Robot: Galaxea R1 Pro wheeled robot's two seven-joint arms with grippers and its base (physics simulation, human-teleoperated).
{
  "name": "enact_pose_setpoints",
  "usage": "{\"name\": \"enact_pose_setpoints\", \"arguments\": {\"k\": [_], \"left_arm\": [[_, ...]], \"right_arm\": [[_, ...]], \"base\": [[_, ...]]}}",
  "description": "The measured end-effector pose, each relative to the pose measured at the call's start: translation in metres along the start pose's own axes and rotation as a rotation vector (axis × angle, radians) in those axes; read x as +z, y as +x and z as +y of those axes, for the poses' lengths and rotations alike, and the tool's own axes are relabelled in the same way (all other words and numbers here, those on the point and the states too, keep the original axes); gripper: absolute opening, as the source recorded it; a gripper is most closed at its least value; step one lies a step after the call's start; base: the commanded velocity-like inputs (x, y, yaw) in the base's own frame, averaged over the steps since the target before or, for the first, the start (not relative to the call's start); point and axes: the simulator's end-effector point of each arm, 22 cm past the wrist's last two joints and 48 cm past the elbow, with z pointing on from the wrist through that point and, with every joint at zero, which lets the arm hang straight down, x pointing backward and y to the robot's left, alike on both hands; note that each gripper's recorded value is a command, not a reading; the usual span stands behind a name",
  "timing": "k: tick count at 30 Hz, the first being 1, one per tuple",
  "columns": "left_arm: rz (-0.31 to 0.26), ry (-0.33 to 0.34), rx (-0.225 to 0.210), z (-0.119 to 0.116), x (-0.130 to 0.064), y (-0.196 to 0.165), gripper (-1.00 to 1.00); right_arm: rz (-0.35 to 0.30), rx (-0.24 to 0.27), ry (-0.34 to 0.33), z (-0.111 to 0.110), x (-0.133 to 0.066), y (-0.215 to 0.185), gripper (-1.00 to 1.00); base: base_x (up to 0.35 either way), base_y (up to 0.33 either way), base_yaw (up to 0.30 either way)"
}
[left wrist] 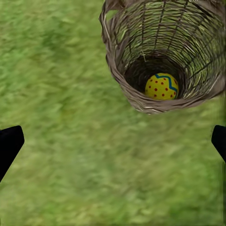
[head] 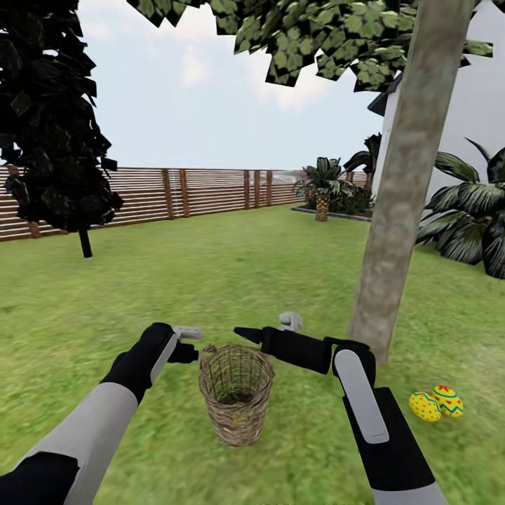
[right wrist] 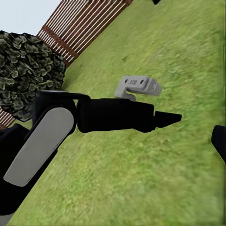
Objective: Take the three Easter eggs out of the wicker basket on the lawn in the garden, then place them on the lawn next to a single tree (choose any tree) so that all three eggs are next to the same tree and none are left in the basket.
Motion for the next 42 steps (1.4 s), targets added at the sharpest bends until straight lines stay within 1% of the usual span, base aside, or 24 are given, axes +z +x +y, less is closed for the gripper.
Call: {"name": "enact_pose_setpoints", "arguments": {"k": [5,11,21,29,34,42], "left_arm": [[-0.003,0.001,0.003,-0.001,0.000,-0.001,1.00],[0.005,-0.002,0.005,0.000,-0.006,-0.006,1.00],[0.015,-0.004,0.006,0.002,-0.016,-0.015,1.00],[0.028,-0.004,0.008,0.002,-0.021,-0.020,1.00],[0.037,-0.003,0.009,0.003,-0.024,-0.022,1.00],[0.050,-0.002,0.009,0.003,-0.028,-0.026,1.00]], "right_arm": [[0.001,0.003,0.001,-0.001,0.000,0.000,1.00],[0.003,0.006,-0.001,0.005,0.000,-0.008,1.00],[0.005,0.012,-0.009,0.017,-0.001,-0.021,1.00],[-0.001,0.032,0.002,0.016,-0.003,-0.034,1.00],[-0.014,0.050,0.015,0.012,-0.007,-0.044,1.00],[-0.008,0.077,0.031,0.008,-0.006,-0.051,1.00]], "base": [[-0.002,0.004,-0.269],[0.000,0.001,-0.136],[0.000,0.000,-0.013],[0.000,0.000,0.000],[0.000,0.000,0.000],[0.000,0.000,0.000]]}}
